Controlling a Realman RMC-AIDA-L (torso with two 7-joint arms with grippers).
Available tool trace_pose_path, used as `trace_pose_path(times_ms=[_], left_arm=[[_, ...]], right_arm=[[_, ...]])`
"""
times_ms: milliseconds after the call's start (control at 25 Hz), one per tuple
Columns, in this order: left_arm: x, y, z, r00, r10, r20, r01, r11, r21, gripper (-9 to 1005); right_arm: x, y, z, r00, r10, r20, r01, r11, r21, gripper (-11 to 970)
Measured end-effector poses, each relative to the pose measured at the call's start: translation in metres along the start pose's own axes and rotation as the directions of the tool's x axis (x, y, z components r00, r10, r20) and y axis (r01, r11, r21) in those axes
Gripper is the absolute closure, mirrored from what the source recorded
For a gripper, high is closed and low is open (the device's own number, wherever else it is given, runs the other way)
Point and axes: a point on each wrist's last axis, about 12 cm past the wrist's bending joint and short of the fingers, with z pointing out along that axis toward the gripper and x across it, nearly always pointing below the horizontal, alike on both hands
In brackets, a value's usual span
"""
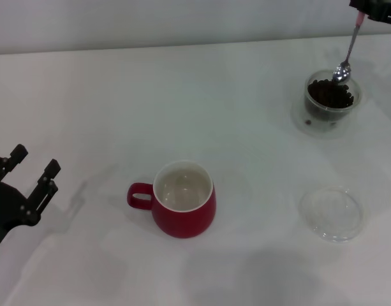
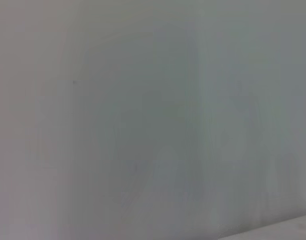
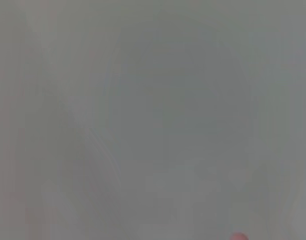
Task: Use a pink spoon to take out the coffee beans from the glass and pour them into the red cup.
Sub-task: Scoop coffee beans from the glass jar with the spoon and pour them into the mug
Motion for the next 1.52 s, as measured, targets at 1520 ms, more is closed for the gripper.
trace_pose_path(times_ms=[1520], left_arm=[[-0.002,0.011,0.009,1.0,0.022,-0.013,-0.023,0.999,-0.023,401]], right_arm=[[0.031,0.003,0.012,0.997,0.066,-0.037,-0.062,0.993,0.098,813]])
